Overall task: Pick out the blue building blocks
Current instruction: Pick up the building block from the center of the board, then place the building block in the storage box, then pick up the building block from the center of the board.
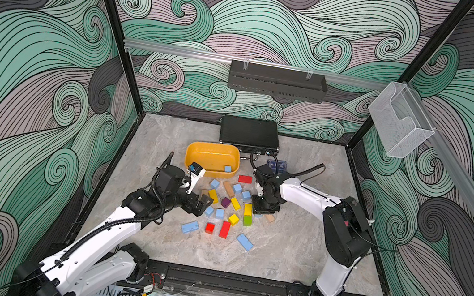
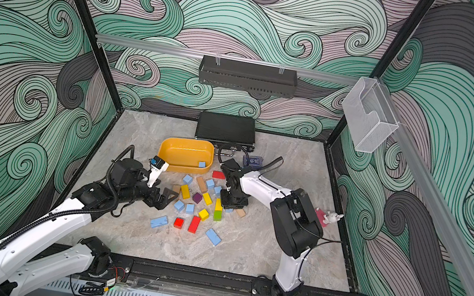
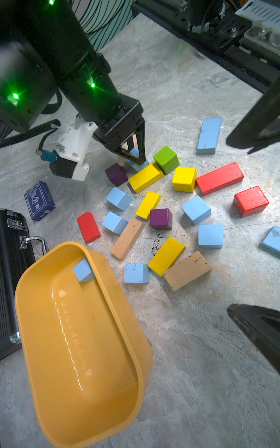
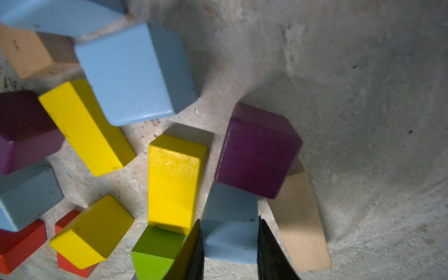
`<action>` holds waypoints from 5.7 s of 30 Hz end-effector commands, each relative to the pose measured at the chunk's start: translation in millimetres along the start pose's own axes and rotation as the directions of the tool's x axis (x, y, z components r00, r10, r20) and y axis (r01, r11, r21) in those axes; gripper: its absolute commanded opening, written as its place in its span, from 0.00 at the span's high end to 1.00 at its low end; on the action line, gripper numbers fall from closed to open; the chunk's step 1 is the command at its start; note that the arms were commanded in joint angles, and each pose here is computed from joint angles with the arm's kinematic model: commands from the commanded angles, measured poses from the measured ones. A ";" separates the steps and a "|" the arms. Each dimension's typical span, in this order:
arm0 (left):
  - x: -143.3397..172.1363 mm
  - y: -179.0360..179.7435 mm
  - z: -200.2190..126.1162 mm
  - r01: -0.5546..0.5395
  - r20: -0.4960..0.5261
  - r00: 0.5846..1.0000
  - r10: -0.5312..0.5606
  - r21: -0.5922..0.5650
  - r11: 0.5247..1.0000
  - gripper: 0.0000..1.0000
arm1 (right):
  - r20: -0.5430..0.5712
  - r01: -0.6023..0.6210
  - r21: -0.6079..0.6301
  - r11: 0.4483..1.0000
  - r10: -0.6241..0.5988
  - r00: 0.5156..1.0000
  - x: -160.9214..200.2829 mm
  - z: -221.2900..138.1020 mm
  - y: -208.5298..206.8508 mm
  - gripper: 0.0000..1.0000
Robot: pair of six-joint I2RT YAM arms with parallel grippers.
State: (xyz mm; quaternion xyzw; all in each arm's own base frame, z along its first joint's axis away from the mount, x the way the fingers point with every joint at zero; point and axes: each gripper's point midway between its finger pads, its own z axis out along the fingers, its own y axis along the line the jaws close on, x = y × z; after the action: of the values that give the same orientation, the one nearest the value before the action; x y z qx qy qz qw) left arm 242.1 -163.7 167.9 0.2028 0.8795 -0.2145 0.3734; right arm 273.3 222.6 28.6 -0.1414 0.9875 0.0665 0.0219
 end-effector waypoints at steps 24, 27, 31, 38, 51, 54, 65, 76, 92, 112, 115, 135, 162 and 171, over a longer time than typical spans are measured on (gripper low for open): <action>-32.9 0.0 -29.7 -0.026 0.084 0.996 0.031 -0.057 0.998 0.01 | 0.125 0.038 -0.012 0.999 -0.036 0.991 -5.1 -54.5 6.6 1.00; -42.0 1.6 -38.2 -0.017 0.118 0.993 0.026 -0.077 0.997 0.01 | 0.174 0.059 -0.035 0.998 -0.052 0.983 -11.7 -72.4 12.8 1.00; -52.1 3.3 -48.2 -0.011 0.148 0.989 0.026 -0.101 0.995 0.02 | 0.230 0.089 -0.064 0.994 -0.072 0.971 -21.8 -96.3 22.0 1.00; -63.2 8.6 -57.7 -0.022 0.153 0.987 0.045 -0.150 0.988 0.01 | 0.315 0.143 -0.109 0.984 -0.103 0.944 -47.0 -131.6 41.3 1.00; -75.9 23.8 -57.0 0.018 0.166 0.986 0.014 -0.188 0.982 0.02 | 0.377 0.263 -0.155 0.952 -0.189 0.907 -104.6 -153.1 91.0 1.00; -75.8 34.1 -54.6 0.053 0.175 0.984 -0.018 -0.197 0.979 0.02 | 0.379 0.273 -0.158 0.949 -0.197 0.904 -116.8 -151.3 101.0 1.00; -70.8 76.5 -46.5 0.165 0.201 0.972 -0.119 -0.228 0.960 0.01 | 0.385 0.309 -0.139 0.941 -0.236 0.892 -157.1 -127.6 129.6 1.00; -44.8 92.5 -19.6 0.186 0.160 0.976 -0.149 -0.247 0.951 0.01 | 0.393 0.320 -0.019 0.947 -0.288 0.873 -188.1 -104.0 122.0 1.00; -35.5 99.7 -9.3 0.169 0.109 0.984 -0.144 -0.270 0.948 0.01 | 0.381 0.272 0.080 0.959 -0.281 0.881 -223.3 -57.1 101.8 1.00; -38.4 99.8 4.9 0.157 0.001 0.987 -0.161 -0.247 0.956 0.01 | 0.377 0.204 0.052 0.978 -0.208 0.902 -248.2 -16.3 87.9 0.82; -39.2 98.1 3.4 0.153 0.008 0.988 -0.155 -0.240 0.959 0.01 | 0.372 0.197 0.047 0.979 -0.201 0.906 -247.4 -12.8 88.0 0.76; -35.8 82.9 -22.8 0.107 0.077 0.993 -0.092 -0.222 0.969 0.01 | 0.399 0.183 -0.022 0.983 -0.159 0.903 -245.2 -38.8 99.2 0.47; -75.1 39.0 -73.6 0.008 0.254 0.967 0.023 -0.120 0.993 0.01 | 0.519 0.323 -0.049 0.945 -0.252 0.817 -197.9 -176.0 105.9 0.05; -65.7 13.8 -65.9 -0.011 0.231 0.973 0.024 -0.056 0.998 0.01 | 0.524 0.305 -0.021 0.952 -0.249 0.815 -162.5 -205.0 85.5 0.01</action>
State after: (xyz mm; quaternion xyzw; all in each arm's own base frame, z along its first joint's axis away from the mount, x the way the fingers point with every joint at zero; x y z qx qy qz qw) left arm 260.5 -125.1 249.8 0.1686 0.8367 -0.2038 0.4796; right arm 406.7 333.0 238.6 -0.2610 0.9121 0.1552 0.2756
